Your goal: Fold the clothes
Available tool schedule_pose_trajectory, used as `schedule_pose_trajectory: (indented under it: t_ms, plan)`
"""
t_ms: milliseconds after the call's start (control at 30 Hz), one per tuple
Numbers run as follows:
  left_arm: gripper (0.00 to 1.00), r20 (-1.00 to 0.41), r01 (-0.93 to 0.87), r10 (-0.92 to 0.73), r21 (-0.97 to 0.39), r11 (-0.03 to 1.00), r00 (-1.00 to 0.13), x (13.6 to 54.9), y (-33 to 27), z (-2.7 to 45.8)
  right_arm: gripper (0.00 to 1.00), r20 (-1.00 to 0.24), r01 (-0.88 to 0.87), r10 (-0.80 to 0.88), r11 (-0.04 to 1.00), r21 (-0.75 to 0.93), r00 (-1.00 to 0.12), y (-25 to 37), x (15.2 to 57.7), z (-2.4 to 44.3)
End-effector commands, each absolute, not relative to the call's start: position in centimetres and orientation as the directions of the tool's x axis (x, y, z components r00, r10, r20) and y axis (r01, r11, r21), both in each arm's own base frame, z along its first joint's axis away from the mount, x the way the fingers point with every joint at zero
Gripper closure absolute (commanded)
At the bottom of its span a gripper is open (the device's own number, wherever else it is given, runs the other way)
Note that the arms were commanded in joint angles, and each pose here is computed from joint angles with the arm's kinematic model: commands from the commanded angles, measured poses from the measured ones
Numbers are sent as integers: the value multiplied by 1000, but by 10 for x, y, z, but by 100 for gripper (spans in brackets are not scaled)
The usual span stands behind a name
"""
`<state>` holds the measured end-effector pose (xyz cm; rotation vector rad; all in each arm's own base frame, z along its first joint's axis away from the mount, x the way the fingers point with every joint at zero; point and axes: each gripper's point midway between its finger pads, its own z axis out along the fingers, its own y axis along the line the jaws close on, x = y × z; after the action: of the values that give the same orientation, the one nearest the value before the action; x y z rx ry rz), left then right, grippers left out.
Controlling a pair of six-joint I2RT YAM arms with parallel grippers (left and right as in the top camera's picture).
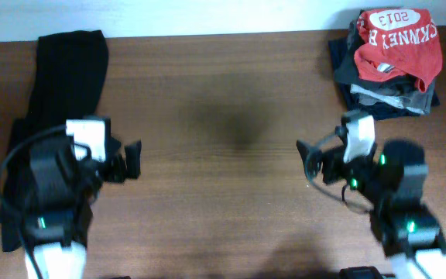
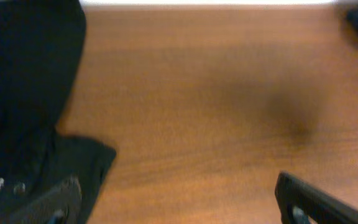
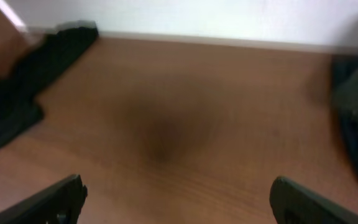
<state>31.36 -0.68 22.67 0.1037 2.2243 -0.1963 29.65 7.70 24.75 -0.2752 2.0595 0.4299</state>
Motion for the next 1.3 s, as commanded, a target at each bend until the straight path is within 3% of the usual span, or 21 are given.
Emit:
schedule_pose_trajectory:
  t_ms: [0, 267, 333, 367, 533, 900, 933, 1033, 1267]
  plan:
    - [1, -720, 150, 13, -128, 980, -694, 338, -5, 221, 1, -818, -366, -18, 900, 236, -574, 84, 318, 264]
    - [1, -594, 128, -3, -178, 976, -805, 385, 1, 143, 1, -702, -441, -25, 794, 419, -712, 116, 348, 242]
    - [11, -556, 111, -7, -179, 977, -831, 389, 4, 122, 1, -674, -445, -27, 770, 457, -738, 122, 349, 232]
    - [11, -530, 100, -12, -181, 978, -848, 390, 6, 110, 1, -660, -442, -28, 764, 470, -750, 123, 351, 227]
    - [11, -403, -120, -136, -65, 991, -905, 388, 43, 57, 7, -606, -408, -30, 766, 497, -795, 123, 357, 203]
    - [11, -434, -210, -138, 122, 970, -890, 397, 81, 47, 9, -618, -417, -32, 766, 490, -786, 123, 363, 201]
    - [16, -430, -215, -138, 134, 967, -892, 397, 83, 45, 9, -617, -416, -32, 766, 491, -786, 123, 363, 201]
    - [16, -420, -230, -158, 127, 965, -893, 397, 83, 38, 9, -617, -416, -32, 766, 491, -786, 123, 363, 201]
    - [29, -403, -296, -234, 98, 950, -885, 398, 83, 20, 10, -615, -414, -32, 766, 492, -788, 123, 363, 201]
